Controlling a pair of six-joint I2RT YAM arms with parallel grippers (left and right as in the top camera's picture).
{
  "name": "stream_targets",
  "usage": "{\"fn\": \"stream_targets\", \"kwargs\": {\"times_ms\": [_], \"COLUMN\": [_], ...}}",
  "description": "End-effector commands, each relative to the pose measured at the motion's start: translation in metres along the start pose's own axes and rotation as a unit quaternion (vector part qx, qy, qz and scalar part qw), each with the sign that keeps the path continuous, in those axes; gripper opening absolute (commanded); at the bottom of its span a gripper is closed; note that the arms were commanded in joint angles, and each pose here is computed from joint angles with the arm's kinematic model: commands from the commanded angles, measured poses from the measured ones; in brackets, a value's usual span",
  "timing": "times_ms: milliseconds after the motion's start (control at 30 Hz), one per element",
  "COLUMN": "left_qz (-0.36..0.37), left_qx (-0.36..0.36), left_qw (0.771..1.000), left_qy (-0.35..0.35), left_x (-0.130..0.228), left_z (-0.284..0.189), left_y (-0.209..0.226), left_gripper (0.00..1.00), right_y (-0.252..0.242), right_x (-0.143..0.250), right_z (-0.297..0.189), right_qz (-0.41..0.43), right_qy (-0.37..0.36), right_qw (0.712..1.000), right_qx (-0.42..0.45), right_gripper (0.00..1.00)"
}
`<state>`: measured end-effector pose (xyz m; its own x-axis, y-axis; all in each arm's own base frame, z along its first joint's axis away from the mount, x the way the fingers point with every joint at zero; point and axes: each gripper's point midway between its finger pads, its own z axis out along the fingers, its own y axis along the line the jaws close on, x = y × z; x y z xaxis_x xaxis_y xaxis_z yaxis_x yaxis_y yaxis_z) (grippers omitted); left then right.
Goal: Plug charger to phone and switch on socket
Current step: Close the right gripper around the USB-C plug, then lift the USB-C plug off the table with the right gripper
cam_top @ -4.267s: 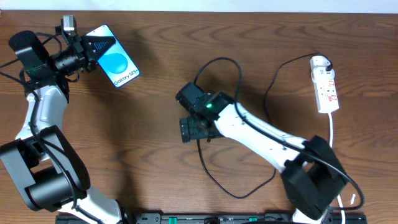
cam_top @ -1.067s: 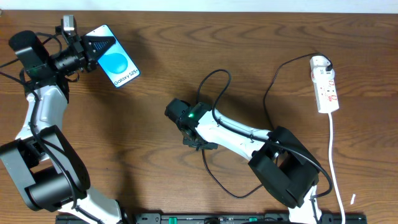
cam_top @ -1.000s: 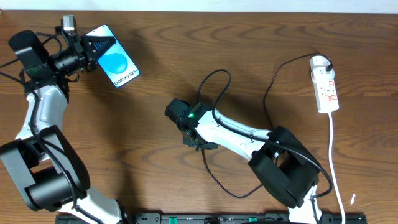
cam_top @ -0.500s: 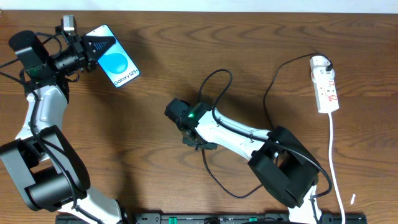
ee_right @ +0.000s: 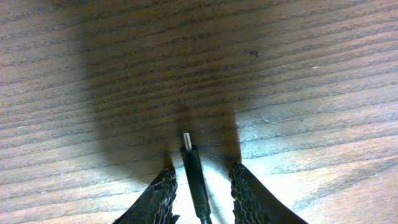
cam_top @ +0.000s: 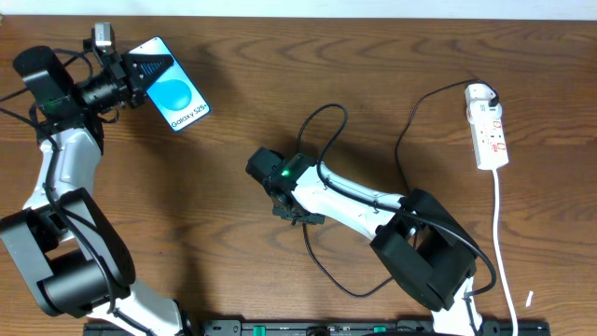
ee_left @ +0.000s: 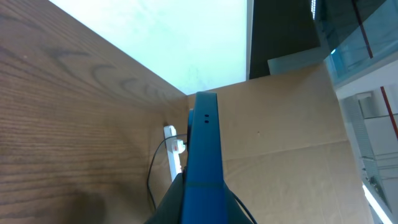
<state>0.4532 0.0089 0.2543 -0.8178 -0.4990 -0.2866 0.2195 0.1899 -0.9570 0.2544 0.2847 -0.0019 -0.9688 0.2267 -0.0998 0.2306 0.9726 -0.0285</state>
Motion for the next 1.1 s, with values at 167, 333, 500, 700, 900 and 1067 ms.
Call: {"fn": "stream_targets", "kwargs": {"times_ms": [167, 333, 500, 700, 900, 1067], "left_qz": [0.027, 0.027, 0.027, 0.027, 0.027, 0.027], "left_qx": [0.009, 0.009, 0.009, 0.009, 0.009, 0.009], "left_qw": [1.000, 1.000, 1.000, 1.000, 1.000, 1.000], "left_qy": [0.008, 0.008, 0.008, 0.009, 0.008, 0.008], "left_x": [0.003, 0.003, 0.003, 0.003, 0.003, 0.003], "left_z": [-0.001, -0.001, -0.001, -0.001, -0.001, -0.001], "left_y": [-0.016, -0.016, -0.016, -0.016, -0.016, -0.016], "left_gripper": [0.08, 0.07, 0.07, 0.07, 0.07, 0.07], "right_y": [-0.006, -0.007, -0.007, -0.008, -0.014, -0.014], "right_x": [0.004, 0.003, 0.002, 0.001, -0.005, -0.008], "right_z": [0.016, 0.016, 0.016, 0.017, 0.017, 0.017], "right_qz": [0.002, 0.004, 0.004, 0.006, 0.001, -0.035], "right_qy": [0.006, 0.006, 0.006, 0.006, 0.028, 0.082], "right_qw": [1.000, 1.000, 1.000, 1.000, 0.999, 0.996], "right_qx": [0.024, 0.025, 0.025, 0.025, 0.019, -0.018], "right_gripper": [0.27, 0.13, 0.01, 0.01, 0.01, 0.01]}}
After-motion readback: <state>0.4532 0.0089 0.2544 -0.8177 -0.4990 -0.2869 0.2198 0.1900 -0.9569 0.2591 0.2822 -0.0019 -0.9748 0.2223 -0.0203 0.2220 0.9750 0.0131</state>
